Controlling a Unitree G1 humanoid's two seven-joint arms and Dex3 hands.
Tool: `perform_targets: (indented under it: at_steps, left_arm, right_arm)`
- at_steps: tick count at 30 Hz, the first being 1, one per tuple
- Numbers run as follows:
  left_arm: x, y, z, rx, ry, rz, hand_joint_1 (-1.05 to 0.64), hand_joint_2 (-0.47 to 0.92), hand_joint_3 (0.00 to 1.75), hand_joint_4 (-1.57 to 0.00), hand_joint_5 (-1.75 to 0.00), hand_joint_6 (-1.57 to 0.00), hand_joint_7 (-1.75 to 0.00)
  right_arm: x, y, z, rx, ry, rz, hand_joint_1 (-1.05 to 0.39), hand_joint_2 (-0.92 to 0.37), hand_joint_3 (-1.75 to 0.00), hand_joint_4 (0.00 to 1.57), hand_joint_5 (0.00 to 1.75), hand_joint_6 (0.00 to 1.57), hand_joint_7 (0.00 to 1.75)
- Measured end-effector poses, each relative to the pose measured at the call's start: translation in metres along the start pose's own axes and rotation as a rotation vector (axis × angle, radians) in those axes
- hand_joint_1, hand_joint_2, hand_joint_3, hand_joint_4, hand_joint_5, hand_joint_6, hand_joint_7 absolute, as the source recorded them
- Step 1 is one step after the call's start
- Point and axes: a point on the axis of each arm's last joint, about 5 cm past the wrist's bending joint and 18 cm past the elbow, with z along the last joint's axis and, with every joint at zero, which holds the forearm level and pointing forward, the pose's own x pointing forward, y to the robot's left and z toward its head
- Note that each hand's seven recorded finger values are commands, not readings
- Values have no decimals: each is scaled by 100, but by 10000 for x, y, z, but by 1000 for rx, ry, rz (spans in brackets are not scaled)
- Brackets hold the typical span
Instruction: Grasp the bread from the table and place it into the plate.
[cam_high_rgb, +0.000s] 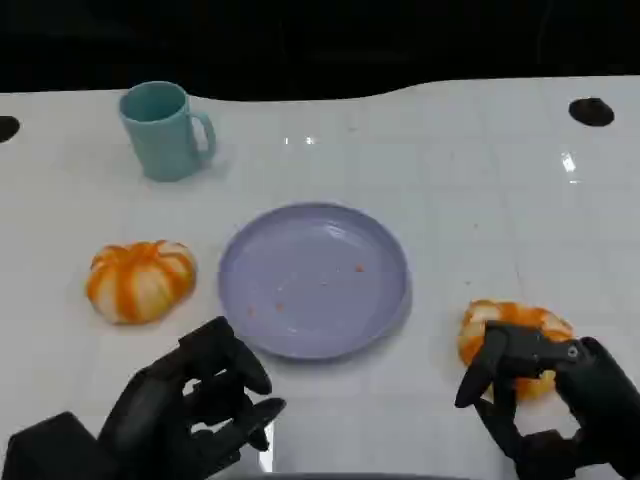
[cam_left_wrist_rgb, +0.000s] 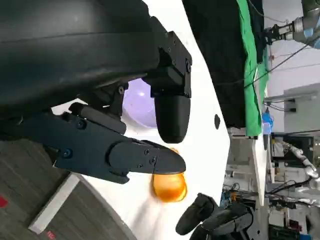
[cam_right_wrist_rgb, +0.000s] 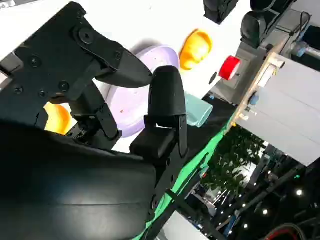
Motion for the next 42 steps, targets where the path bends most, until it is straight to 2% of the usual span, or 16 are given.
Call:
perform_targets:
  at_steps: [24,30,33,37,39,42]
  left_arm:
    - [-2,1,0,0,2,0,-50,92,24,-67,-175,-44,-174]
    - [-2,1,0,1,2,0,-51,92,24,-67,-175,-44,-174]
    - [-2,1,0,1,2,0,-50,92,24,-67,-175,-43,-174]
    - [-2,2,0,1,2,1,-50,92,24,-67,-175,-44,-174]
    - [-2,2,0,1,2,0,-49,92,24,-67,-175,-44,-174]
    - [-2,2,0,2,2,0,-48,92,24,-67,-175,-43,-174]
  right_arm:
    - [0,0,1,-2,-3,1,-18,-35,-130,90,175,75,138]
    - [-2,-1,-1,-1,-1,0,-15,-37,-127,84,175,75,131]
    - [2,-8,5,1,-2,-6,-14,-42,-117,78,155,74,114]
    - [13,-40,27,-1,2,-21,-19,-52,-98,72,145,75,97]
    - [25,-56,47,-4,2,-27,-19,-53,-93,67,138,71,92]
    - [40,-75,74,7,0,-34,-20,-52,-89,56,126,58,85]
